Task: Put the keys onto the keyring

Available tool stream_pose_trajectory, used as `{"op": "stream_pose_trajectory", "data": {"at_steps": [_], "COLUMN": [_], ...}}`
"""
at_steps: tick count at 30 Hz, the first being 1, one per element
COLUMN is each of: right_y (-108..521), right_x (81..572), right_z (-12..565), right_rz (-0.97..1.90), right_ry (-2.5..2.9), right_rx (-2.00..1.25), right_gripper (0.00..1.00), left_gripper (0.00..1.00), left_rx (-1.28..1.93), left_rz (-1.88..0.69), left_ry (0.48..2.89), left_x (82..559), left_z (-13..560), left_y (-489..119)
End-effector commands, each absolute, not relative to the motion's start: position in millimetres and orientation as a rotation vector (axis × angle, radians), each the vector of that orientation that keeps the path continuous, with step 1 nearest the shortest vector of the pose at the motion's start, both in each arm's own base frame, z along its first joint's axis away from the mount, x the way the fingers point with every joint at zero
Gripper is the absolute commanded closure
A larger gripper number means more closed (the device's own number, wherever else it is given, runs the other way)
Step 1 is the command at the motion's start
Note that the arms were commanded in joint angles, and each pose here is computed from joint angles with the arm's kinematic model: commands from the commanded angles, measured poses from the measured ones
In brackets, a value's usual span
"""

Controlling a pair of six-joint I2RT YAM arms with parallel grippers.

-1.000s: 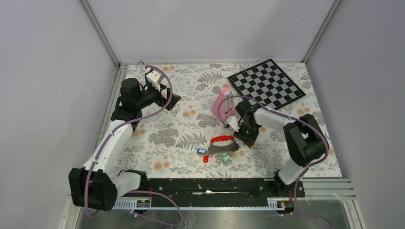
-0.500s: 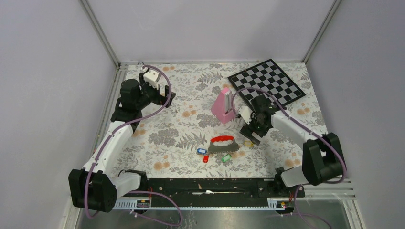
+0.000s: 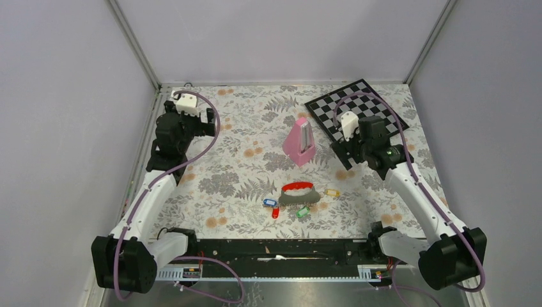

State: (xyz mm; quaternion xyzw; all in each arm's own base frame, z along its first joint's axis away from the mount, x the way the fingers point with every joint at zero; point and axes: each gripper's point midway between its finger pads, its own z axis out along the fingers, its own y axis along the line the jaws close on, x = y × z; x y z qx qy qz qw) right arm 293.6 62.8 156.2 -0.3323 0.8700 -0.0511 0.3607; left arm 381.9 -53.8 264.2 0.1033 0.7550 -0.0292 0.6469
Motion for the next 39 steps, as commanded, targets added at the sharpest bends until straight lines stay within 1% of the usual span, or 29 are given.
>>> {"op": "stream_pose_trajectory", "data": {"at_steps": [1,4,5,7,12,18,21,25,30,34,39], "right_y": [64.4,65.6,63.4,60.8,61.7,61.8,65.1,71.9,80.9,71.8,61.3], "right_x": [316.2,317.7,316.0,313.7,305.1,299.5,295.9,289.8,284.0,281.3,279.2], "right_z": [207.9,219.7,226.5,227.9,228.0,238.1,238.4,232.2,224.7,226.7,228.6], "right_rz": [-0.110,-0.075,-0.061,-0.053,0.012,0.040,0.066,0.110,0.156,0.105,0.050], "right_ry": [2.125,2.088,2.053,2.031,1.969,1.926,1.892,1.856,1.823,1.803,1.786], "right_rx": [-0.581,-0.469,-0.388,-0.331,-0.241,-0.223,-0.244,-0.280,-0.345,-0.330,-0.305], "right_gripper": [0.01,0.00,0.00,0.00,0.00,0.00,0.00,0.00,0.00,0.00,0.00], "left_gripper": [0.01,0.01,0.01,0.01,0.01,0.01,0.01,0.01,0.01,0.01,0.01], "left_rx": [0.133,0.128,0.145,0.155,0.257,0.369,0.355,0.323,0.237,0.220,0.261], "left_rz": [-0.012,0.007,0.014,0.005,-0.074,-0.203,-0.202,-0.168,-0.212,-0.299,-0.300], "left_ry": [1.573,1.591,1.636,1.679,1.723,1.712,1.669,1.591,1.627,1.613,1.639], "left_x": [382.7,380.3,374.0,367.5,345.1,321.2,314.8,311.8,317.6,319.2,315.5], "left_z": [301.3,296.3,285.0,275.2,264.5,266.9,275.2,286.1,281.1,282.0,271.9], "left_y": [-33.3,-26.3,-20.4,-17.1,-29.1,-54.3,-54.3,-49.3,-48.1,-58.6,-61.4]}}
